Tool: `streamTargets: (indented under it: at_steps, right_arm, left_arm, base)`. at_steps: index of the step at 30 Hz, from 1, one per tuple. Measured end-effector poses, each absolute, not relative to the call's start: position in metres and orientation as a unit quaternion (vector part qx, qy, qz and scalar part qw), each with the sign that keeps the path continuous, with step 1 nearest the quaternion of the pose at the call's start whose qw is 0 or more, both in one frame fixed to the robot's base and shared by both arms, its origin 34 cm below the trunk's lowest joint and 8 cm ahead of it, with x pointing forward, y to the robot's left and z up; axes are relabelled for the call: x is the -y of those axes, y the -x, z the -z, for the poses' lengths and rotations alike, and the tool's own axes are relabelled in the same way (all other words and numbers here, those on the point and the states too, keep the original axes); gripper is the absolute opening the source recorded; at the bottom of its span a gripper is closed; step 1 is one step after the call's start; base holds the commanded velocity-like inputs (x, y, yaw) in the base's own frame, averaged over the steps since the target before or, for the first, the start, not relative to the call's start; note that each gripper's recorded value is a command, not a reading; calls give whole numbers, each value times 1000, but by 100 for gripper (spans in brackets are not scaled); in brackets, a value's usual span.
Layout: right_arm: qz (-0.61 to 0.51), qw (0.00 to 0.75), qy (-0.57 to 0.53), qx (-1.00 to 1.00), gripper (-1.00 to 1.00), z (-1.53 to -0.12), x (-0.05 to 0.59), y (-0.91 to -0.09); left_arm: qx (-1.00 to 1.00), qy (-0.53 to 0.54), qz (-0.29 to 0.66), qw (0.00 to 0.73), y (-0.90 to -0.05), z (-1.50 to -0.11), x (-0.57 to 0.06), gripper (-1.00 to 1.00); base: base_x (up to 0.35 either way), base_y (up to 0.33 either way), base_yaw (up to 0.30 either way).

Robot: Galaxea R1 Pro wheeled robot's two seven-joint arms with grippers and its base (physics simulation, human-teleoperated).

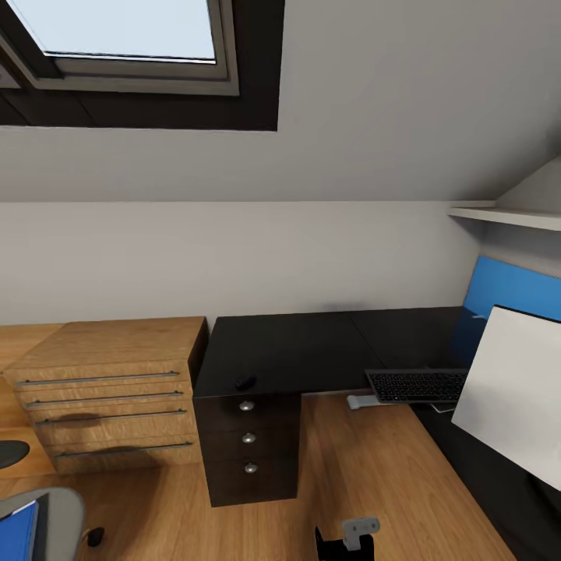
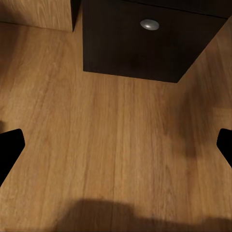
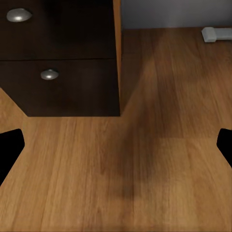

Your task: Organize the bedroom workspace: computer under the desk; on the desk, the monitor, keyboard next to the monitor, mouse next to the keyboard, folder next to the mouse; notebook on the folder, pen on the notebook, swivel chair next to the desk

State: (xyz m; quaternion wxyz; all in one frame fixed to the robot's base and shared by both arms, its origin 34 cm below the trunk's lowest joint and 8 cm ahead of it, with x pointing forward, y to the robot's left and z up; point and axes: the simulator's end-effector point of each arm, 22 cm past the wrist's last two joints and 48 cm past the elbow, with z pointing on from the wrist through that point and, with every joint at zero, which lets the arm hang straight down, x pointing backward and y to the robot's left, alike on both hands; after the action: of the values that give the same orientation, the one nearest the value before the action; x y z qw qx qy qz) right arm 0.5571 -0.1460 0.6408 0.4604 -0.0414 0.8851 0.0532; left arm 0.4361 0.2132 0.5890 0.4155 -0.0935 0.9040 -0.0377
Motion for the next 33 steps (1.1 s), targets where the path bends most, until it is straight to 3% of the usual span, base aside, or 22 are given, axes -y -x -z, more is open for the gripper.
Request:
streamTargets:
  at_steps: [33]
  right_arm:
    - [-54, 459, 41, -886, 100, -640, 146, -556]
  left_arm:
    - [-904, 93, 38, 415, -436, -589, -213, 100]
  base:
    - [-15, -2, 4]
